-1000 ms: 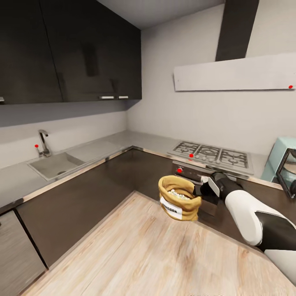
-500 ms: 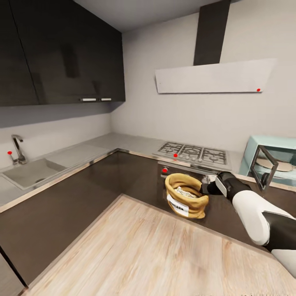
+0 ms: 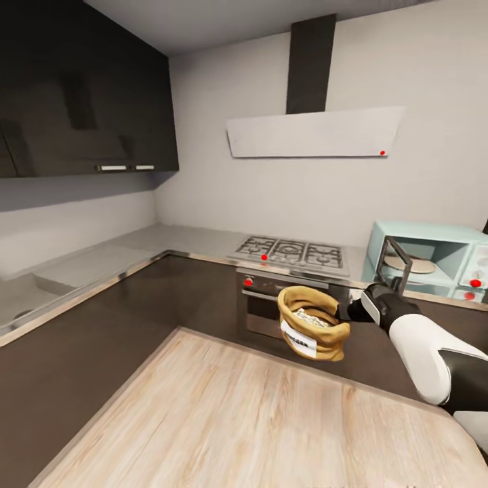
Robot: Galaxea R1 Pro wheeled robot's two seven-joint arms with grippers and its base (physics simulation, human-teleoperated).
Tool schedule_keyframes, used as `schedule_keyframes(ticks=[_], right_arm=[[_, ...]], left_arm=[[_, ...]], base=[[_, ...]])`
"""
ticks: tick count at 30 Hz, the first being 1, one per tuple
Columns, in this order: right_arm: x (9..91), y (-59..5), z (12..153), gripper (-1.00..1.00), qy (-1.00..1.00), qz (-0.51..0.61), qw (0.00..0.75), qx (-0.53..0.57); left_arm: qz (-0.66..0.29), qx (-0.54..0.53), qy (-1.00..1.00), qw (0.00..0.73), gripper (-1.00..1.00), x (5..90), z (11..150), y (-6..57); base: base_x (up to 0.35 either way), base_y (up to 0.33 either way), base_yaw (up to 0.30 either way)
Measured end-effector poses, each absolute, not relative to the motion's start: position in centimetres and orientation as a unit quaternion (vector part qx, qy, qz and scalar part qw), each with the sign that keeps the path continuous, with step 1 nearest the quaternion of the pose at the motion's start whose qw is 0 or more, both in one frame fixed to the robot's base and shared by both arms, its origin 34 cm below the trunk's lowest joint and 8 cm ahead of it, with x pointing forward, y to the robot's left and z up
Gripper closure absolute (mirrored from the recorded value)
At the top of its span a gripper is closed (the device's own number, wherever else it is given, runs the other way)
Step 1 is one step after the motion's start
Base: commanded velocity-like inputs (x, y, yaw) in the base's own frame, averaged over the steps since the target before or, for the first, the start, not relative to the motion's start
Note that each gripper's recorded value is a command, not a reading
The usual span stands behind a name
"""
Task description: In the kitchen, take the popcorn bag from the countertop, put it into the microwave, and heat it until the popcorn is cooked so the cooked popcorn ends up inside the bag.
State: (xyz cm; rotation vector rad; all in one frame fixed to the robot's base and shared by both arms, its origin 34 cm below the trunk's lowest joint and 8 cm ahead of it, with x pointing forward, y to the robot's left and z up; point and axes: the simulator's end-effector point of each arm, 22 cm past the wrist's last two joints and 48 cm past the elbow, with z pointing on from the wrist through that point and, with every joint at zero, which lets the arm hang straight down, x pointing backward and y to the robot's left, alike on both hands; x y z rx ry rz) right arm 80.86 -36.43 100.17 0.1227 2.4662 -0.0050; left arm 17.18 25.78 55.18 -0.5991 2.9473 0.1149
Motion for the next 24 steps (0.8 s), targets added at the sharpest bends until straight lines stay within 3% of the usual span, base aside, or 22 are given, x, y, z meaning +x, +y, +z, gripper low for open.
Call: schedule_keyframes(ticks=[18, 24], right_arm=[[79.6, -37.0, 100.5, 1.0, 0.949, -0.004, 0.31, 0.052], [79.0, -39.9, 101.0, 1.0, 0.948, -0.017, 0.31, 0.067]], left_arm=[[0.037, -0.198, 0.976, 0.077, -1.0, 18.0, 55.3, 25.8], [0.037, -0.199, 0.976, 0.08, -1.0, 18.2, 55.3, 25.8]], base=[[0.0, 0.0, -0.252], [0.0, 0.0, -0.257]])
